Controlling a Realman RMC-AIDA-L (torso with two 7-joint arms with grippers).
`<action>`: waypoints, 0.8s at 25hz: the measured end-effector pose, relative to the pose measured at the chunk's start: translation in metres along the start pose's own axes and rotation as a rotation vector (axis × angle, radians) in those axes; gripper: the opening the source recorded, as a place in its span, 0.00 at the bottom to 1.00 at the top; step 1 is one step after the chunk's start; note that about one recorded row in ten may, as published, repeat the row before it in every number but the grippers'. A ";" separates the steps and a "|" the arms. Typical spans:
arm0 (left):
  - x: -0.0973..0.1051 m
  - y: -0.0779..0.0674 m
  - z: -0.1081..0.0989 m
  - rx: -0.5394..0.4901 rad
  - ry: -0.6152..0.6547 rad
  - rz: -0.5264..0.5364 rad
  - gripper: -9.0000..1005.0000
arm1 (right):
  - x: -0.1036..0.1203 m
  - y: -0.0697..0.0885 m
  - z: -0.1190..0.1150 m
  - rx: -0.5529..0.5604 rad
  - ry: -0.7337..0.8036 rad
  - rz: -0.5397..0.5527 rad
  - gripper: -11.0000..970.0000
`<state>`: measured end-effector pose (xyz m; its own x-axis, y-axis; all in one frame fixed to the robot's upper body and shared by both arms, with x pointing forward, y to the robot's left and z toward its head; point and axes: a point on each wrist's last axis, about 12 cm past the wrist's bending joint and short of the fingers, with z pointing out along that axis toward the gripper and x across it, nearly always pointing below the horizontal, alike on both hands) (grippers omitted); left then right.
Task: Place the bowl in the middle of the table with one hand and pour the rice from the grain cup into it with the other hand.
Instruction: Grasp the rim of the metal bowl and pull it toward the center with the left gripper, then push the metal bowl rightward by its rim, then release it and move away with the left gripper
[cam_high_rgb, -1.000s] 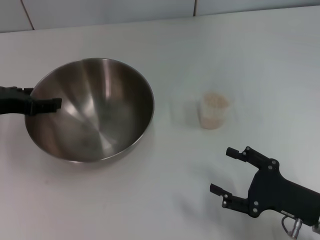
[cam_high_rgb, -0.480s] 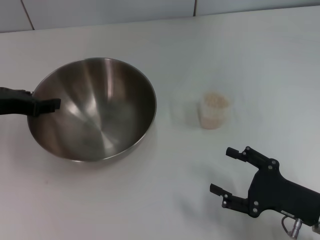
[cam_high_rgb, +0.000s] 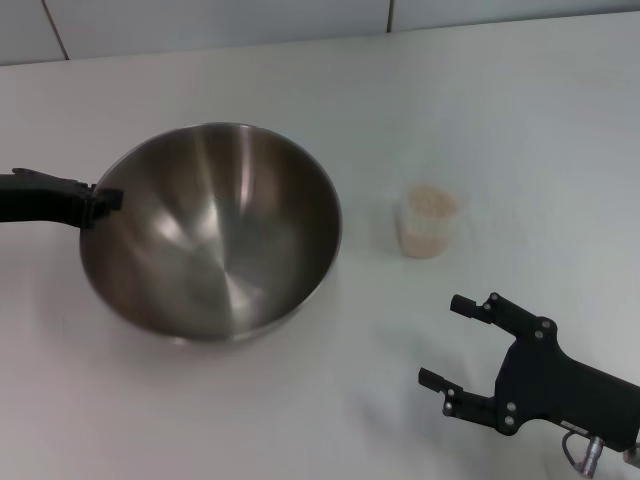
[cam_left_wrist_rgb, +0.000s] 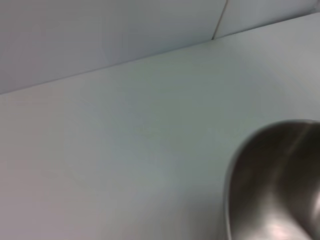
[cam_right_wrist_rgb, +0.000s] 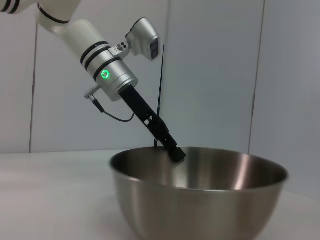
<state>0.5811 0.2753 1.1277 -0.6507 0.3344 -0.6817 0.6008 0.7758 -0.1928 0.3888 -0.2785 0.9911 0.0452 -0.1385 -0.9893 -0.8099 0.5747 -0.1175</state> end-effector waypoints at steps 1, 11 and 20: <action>0.000 0.000 0.000 0.000 0.000 0.000 0.24 | 0.000 0.000 0.000 0.000 0.000 0.000 0.85; -0.013 0.005 0.005 0.013 0.030 -0.029 0.06 | 0.000 0.000 0.000 -0.003 0.001 0.000 0.85; -0.037 0.008 -0.004 0.093 -0.018 -0.075 0.05 | -0.001 0.000 0.002 -0.011 -0.001 -0.002 0.85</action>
<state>0.6079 0.2709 1.1548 -0.6875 0.2670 -0.6753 0.5917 0.7452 -0.3077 0.3902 -0.2773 0.9915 0.0473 -0.1382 -0.9893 -0.8161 0.5657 -0.1181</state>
